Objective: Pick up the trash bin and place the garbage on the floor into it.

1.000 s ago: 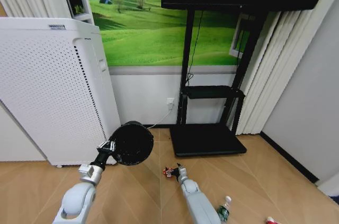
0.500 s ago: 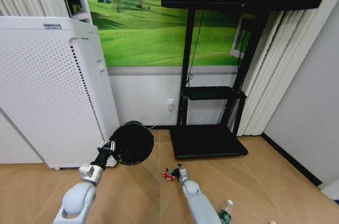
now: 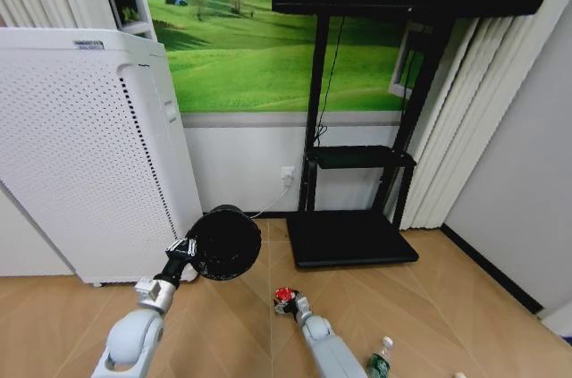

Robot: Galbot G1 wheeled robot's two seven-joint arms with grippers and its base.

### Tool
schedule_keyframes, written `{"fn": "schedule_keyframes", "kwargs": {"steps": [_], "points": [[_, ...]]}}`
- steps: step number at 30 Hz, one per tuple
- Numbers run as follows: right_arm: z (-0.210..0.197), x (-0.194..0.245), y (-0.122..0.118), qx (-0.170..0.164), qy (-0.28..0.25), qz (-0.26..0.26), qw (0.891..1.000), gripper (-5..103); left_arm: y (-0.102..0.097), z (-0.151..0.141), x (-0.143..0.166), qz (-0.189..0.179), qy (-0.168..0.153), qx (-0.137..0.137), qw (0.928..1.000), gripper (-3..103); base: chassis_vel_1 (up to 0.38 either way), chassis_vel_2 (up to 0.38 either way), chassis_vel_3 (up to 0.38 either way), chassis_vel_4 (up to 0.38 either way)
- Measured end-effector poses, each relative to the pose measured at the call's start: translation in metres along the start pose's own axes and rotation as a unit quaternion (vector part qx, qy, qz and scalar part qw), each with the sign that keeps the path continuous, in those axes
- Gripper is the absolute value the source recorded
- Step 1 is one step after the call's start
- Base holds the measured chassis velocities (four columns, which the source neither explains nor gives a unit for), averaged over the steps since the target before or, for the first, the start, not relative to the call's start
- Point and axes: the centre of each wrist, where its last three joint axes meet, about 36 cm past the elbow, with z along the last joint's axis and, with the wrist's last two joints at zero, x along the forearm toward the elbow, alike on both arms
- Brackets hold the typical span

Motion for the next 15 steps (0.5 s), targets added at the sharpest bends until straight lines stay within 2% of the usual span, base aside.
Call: {"fn": "schedule_keyframes", "kwargs": {"steps": [15], "points": [[0.0068, 0.0022, -0.0006, 0.016, 0.015, 0.002, 1.0, 100, -0.004, -0.0028, -0.0031, 0.003, 0.0, 0.001, 1.0, 3, 0.0, 0.0, 0.0, 0.0]]}}
